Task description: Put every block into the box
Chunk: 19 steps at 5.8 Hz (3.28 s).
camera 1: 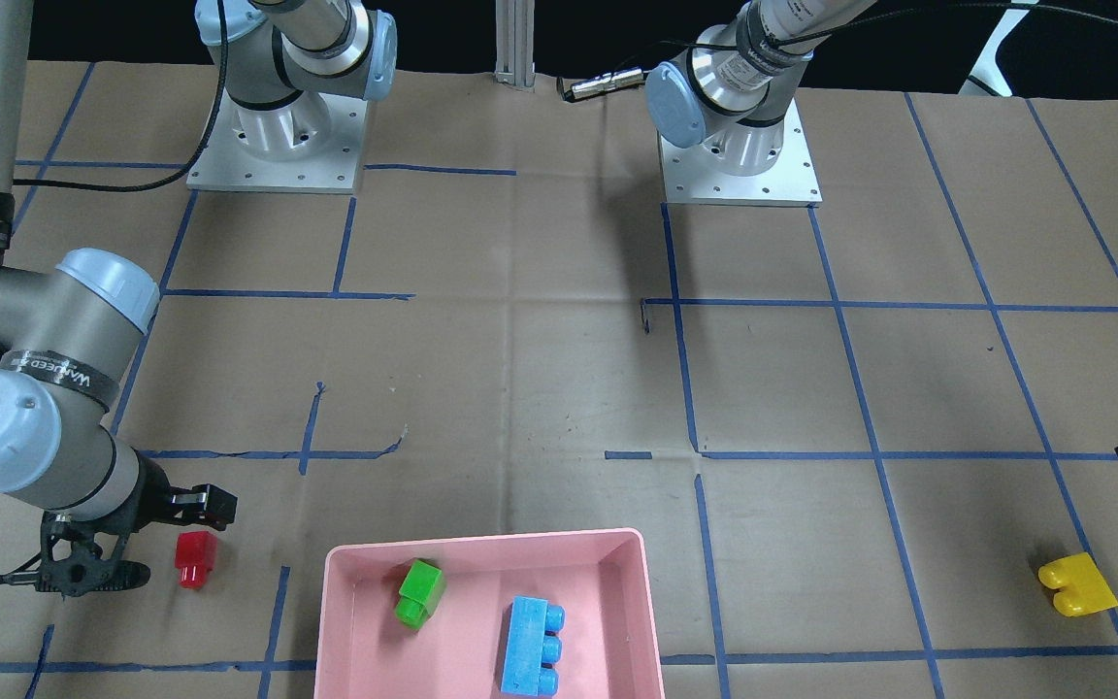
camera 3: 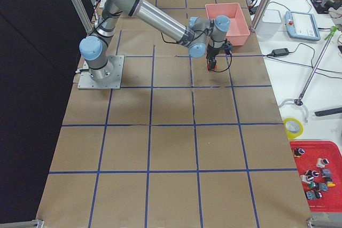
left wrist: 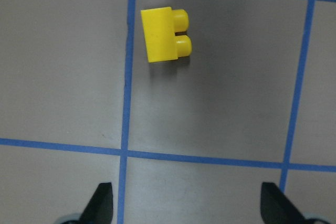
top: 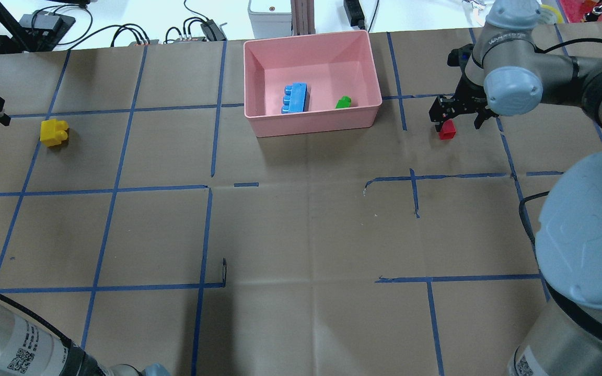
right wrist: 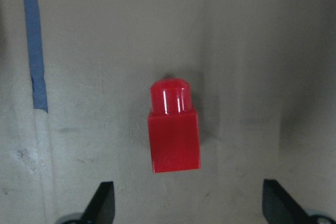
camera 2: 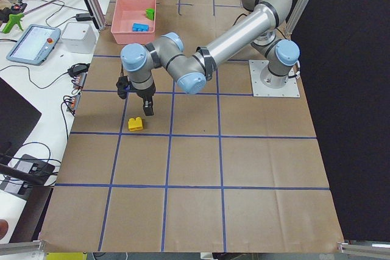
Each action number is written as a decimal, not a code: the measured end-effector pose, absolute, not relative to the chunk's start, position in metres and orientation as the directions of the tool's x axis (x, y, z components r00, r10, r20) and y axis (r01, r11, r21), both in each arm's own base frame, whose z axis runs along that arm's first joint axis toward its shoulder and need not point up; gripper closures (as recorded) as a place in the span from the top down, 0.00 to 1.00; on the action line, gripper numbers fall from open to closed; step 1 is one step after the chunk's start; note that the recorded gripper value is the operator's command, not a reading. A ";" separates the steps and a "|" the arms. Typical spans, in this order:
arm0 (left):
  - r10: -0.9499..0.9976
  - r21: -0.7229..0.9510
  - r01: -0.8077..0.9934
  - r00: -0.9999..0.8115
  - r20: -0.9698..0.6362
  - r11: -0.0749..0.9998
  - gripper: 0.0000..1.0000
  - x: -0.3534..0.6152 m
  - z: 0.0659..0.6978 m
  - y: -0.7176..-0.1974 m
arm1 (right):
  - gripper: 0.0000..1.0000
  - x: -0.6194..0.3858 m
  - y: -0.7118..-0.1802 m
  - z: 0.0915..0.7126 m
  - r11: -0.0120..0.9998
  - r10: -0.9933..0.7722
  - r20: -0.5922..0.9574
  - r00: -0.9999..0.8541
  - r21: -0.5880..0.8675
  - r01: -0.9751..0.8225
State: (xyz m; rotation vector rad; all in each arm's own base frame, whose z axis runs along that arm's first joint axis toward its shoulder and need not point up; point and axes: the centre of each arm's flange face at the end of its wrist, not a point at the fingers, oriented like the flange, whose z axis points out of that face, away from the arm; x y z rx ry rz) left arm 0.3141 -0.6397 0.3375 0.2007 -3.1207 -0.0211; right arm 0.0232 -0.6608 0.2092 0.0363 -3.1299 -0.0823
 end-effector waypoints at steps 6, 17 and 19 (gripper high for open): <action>-0.286 0.033 -0.285 -0.957 0.037 0.958 0.99 0.308 0.251 -0.726 | 0.04 0.029 -0.673 0.182 0.999 -0.023 -0.029 -0.999 0.025 -0.023; -0.274 0.032 -0.273 -0.961 0.047 0.962 0.21 0.310 0.174 -0.726 | 1.00 0.271 -0.740 0.325 0.872 -0.374 -0.436 -0.818 -0.465 -0.151; -0.238 0.021 -0.237 -0.971 0.035 0.971 0.16 0.308 0.204 -0.726 | 1.00 0.282 -0.741 0.316 0.868 -0.390 -0.455 -0.800 -0.473 -0.154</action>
